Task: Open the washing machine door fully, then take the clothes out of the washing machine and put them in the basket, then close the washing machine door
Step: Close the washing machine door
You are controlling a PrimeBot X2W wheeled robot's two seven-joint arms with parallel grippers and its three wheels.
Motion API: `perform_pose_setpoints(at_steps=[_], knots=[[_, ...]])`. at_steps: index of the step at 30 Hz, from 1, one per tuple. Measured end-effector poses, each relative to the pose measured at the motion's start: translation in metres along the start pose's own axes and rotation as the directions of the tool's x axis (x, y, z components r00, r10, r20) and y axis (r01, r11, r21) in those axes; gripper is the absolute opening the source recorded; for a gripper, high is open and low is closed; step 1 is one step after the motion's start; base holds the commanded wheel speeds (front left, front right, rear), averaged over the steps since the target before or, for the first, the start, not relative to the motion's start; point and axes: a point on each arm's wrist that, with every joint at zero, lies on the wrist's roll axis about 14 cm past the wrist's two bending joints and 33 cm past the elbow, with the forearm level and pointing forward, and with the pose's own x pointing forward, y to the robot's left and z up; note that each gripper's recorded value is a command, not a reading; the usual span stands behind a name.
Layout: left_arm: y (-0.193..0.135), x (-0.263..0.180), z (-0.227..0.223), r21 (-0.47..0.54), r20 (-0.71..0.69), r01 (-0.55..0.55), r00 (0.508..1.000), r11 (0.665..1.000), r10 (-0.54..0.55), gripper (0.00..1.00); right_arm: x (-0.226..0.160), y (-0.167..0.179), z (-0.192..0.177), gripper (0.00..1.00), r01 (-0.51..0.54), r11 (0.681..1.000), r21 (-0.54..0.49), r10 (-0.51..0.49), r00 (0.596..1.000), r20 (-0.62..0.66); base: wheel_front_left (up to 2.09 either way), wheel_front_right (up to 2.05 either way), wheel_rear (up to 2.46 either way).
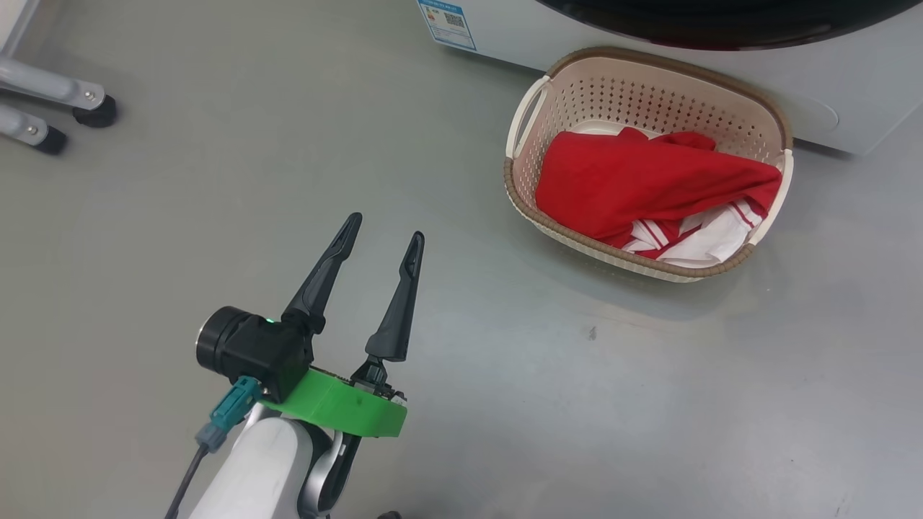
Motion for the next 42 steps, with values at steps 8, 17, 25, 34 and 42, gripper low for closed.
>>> perform_pose_setpoints(at_steps=[8,17,25,34,42], knots=[[0.001,0.002,0.005,-0.001,0.019,-0.012,1.000,1.000,0.012,1.00,-0.005,0.017,0.002,0.00,-0.024,1.000,0.012,0.024,1.000,0.017,0.00,0.00,0.00],[-0.003,0.007,0.006,0.012,0.028,-0.003,1.000,1.000,0.003,1.00,-0.039,0.032,-0.023,0.00,-0.034,0.997,0.074,0.034,0.999,0.001,0.00,0.00,0.00],[-0.017,0.010,0.005,0.001,0.030,0.041,0.999,0.999,-0.041,1.00,-0.083,0.024,-0.043,0.00,0.021,0.992,0.125,-0.015,0.999,-0.044,0.00,0.00,0.00],[-0.028,0.004,-0.002,-0.010,0.013,0.074,0.997,0.997,-0.074,1.00,-0.159,0.014,-0.088,0.28,0.155,0.966,0.208,-0.116,0.976,-0.186,0.00,0.00,0.00],[-0.041,-0.006,-0.011,-0.017,-0.014,0.124,0.992,0.992,-0.125,1.00,-0.222,0.005,-0.087,1.00,0.269,0.932,0.244,-0.222,0.953,-0.205,0.00,0.00,0.00]])
